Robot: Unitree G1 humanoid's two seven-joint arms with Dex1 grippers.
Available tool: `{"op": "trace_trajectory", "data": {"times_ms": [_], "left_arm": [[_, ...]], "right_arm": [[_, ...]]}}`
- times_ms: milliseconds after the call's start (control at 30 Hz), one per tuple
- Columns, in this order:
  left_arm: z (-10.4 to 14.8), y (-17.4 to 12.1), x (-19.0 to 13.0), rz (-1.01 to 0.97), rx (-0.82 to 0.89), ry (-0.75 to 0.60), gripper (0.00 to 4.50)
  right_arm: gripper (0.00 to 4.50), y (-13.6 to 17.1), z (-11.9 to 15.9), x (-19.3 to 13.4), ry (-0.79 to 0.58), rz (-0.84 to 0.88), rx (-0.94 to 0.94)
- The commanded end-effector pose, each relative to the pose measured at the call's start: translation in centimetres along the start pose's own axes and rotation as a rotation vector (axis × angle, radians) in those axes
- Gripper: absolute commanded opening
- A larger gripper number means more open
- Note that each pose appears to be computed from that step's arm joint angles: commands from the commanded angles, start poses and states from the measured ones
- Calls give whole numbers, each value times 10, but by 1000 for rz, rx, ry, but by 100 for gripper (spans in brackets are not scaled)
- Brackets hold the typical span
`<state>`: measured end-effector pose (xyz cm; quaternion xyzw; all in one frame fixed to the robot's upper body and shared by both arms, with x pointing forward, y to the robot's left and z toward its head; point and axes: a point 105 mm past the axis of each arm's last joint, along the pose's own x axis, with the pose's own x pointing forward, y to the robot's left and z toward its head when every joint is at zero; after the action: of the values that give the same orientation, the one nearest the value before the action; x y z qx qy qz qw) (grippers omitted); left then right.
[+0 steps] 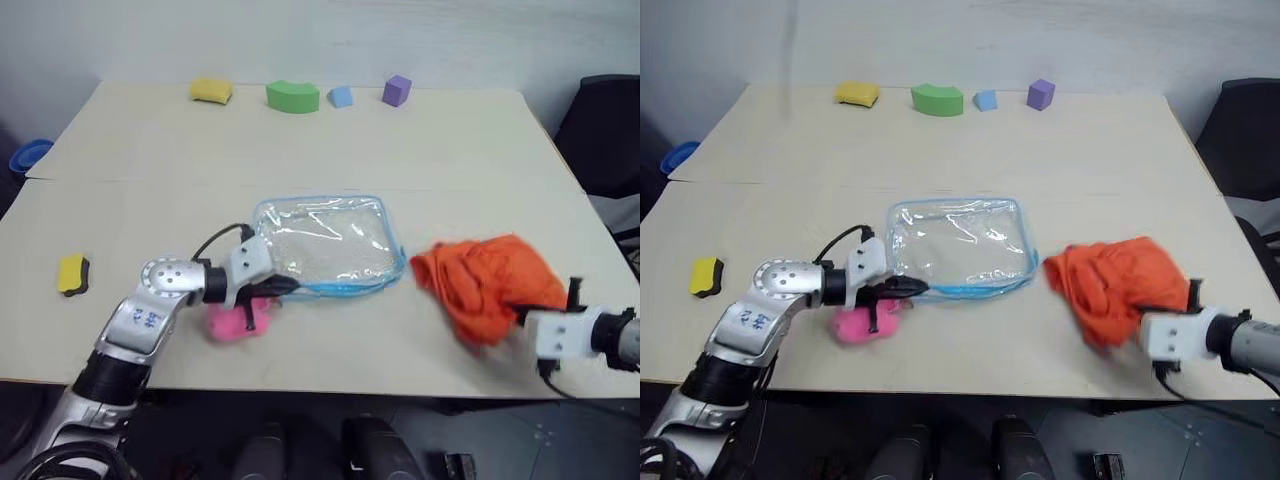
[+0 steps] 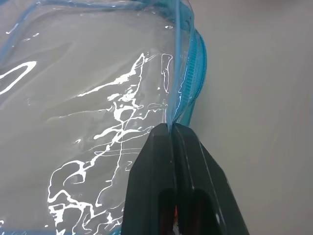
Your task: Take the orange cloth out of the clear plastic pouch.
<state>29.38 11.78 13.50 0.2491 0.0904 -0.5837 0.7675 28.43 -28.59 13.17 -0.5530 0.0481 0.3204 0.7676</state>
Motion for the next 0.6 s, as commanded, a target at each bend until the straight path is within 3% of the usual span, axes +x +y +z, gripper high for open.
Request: {"op": "trace_trajectory", "data": {"times_ms": [33, 233, 267, 367, 500, 600], "left_arm": [[8, -13, -12, -52, 45, -11, 0], [5, -6, -8, -4, 20, -18, 0], [7, -4, -8, 12, -1, -38, 0], [24, -1, -18, 26, -110, -153, 67], [37, 9, -39, 94, -192, -222, 194], [43, 17, -73, 147, -270, -261, 282]], "right_arm": [[3, -17, 4, 20, -10, -141, 159], [3, -8, 17, 49, -45, -125, 345], [24, -6, 19, 49, -52, -103, 386], [107, -10, 23, 32, -62, -48, 450], [252, -18, 28, 1, -83, 30, 524], [347, -22, 28, -36, -91, 131, 635]]}}
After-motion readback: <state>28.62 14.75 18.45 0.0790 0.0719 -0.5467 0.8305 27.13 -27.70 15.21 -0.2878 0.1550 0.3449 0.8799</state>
